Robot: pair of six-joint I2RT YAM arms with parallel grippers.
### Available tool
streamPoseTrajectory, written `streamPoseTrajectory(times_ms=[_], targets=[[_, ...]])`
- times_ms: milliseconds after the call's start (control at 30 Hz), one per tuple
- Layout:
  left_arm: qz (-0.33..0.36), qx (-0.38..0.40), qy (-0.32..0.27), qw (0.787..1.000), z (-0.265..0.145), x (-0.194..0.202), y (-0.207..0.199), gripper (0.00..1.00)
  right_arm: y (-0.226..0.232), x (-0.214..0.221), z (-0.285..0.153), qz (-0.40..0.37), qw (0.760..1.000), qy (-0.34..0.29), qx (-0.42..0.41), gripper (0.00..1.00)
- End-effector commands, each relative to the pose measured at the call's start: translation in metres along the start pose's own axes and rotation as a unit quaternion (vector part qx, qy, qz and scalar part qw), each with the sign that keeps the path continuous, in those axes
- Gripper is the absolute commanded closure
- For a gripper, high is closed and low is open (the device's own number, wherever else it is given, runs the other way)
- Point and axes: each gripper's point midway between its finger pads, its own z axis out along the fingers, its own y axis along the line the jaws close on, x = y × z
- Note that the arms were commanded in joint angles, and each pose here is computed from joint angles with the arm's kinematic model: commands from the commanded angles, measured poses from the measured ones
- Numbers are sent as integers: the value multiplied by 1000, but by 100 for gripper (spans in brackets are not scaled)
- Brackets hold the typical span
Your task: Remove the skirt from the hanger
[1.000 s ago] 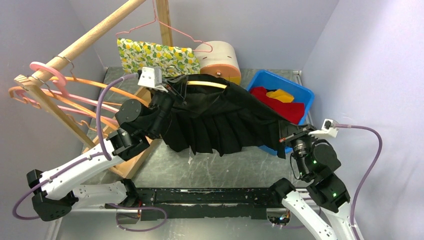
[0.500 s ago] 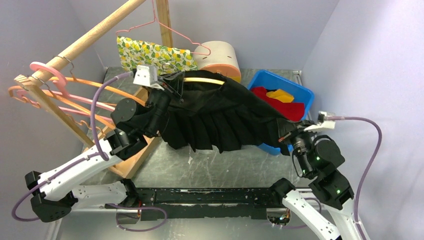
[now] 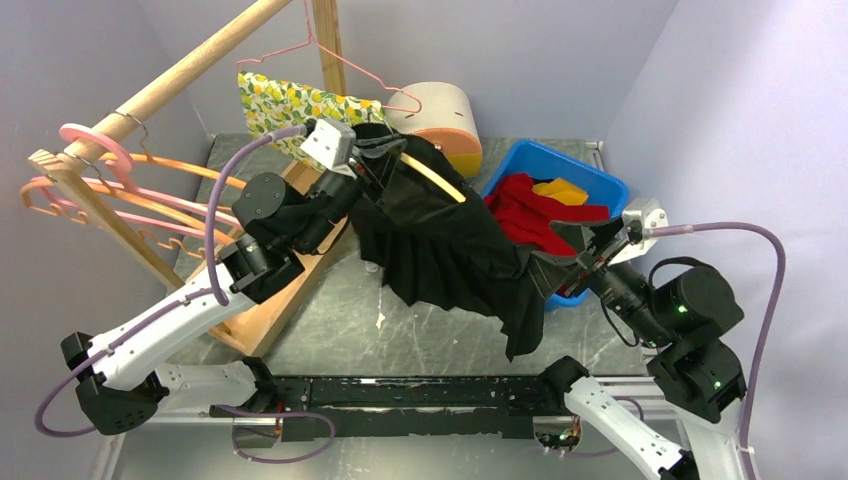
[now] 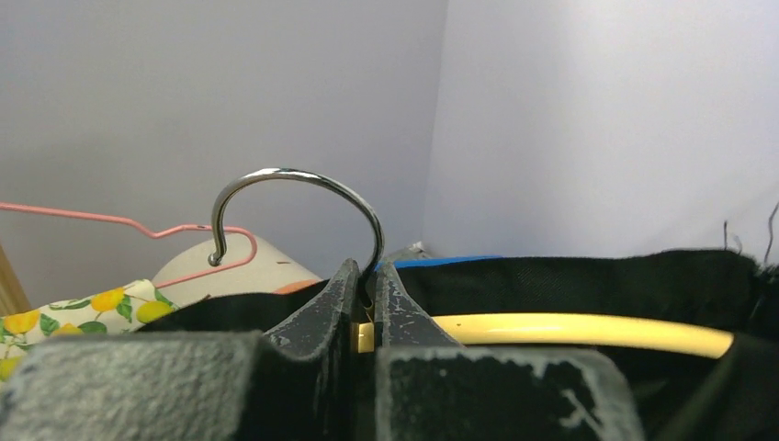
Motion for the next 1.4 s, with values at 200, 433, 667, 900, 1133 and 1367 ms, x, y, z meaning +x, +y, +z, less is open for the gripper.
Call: streamPoseTrajectory(times_ms=[200,433,667,900,1133,1367], targets=[[35,59,-5,998,-9,11,-17,93,52,-39,39,7,987,-36,-154,6],[2,-124,-13,992,-7,3,43,93,27,61,53,42,988,111,-102,0],[16,-198,-52,979,-12,-9,70,93,12,98,13,56,982,174,-46,0],[41,-189,-35,980,-15,3,69,93,20,94,-10,50,977,200,-58,0],[69,-83,-15,994,-17,20,37,93,5,45,12,48,989,141,-7,0],[66,43,-9,997,-21,31,-6,93,-20,4,113,95,990,94,54,2]])
